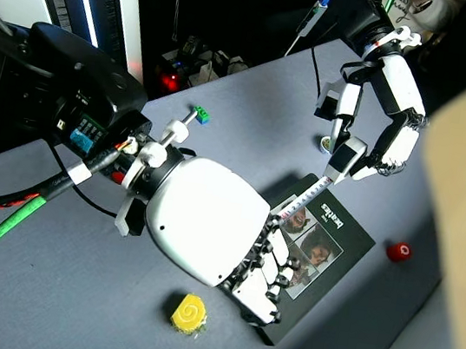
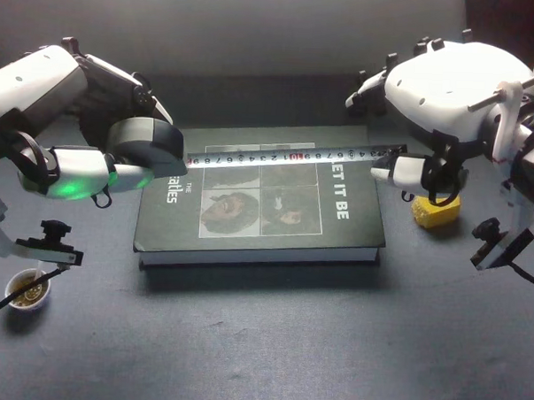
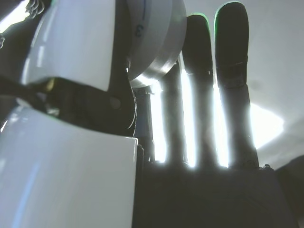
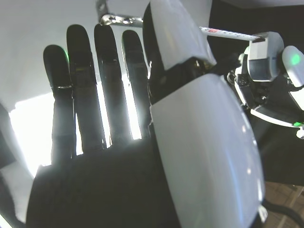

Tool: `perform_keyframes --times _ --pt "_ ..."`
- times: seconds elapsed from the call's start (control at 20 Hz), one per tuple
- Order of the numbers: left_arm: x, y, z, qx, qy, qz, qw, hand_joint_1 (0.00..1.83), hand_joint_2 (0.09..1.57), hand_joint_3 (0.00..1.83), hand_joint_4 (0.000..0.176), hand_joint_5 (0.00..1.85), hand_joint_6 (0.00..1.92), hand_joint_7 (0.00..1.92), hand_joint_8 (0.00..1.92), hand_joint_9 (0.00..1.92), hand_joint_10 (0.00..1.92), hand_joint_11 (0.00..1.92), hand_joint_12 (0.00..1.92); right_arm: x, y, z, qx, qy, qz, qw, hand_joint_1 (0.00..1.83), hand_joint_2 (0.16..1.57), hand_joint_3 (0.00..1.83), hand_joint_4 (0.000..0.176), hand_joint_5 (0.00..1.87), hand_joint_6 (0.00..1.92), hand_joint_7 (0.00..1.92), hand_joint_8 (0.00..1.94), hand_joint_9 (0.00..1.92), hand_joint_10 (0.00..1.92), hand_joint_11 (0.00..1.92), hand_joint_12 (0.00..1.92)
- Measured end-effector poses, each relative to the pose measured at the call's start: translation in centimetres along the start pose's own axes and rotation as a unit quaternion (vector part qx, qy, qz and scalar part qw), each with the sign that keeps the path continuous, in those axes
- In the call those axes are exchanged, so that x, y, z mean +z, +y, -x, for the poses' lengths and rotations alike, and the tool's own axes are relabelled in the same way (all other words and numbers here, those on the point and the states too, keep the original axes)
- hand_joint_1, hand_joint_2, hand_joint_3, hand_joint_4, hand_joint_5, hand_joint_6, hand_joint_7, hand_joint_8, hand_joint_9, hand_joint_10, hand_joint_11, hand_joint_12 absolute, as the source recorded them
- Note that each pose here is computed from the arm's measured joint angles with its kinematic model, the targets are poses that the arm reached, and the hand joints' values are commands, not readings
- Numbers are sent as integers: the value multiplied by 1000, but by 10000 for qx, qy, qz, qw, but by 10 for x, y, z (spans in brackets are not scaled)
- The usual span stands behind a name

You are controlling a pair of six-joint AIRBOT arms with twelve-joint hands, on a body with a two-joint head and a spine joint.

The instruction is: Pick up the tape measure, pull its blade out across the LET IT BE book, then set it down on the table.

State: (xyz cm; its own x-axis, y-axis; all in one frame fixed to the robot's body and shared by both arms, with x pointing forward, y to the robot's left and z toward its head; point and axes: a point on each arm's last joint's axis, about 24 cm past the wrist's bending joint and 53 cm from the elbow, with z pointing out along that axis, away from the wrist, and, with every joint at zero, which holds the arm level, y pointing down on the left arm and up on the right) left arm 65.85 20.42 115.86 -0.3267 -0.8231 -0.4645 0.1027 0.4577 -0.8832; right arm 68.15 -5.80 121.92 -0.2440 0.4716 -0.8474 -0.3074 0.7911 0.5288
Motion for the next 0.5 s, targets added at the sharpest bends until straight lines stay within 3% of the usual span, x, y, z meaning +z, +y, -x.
perform_keyframes --times 0.5 --pt "0 0 1 0 -13 -9 10000 1379 1099 0 0 1042 681 1053 896 860 1311 821 1085 0 0 0 1 -8 -3 10000 1023 1118 0 0 694 29 745 13 742 28 281 1238"
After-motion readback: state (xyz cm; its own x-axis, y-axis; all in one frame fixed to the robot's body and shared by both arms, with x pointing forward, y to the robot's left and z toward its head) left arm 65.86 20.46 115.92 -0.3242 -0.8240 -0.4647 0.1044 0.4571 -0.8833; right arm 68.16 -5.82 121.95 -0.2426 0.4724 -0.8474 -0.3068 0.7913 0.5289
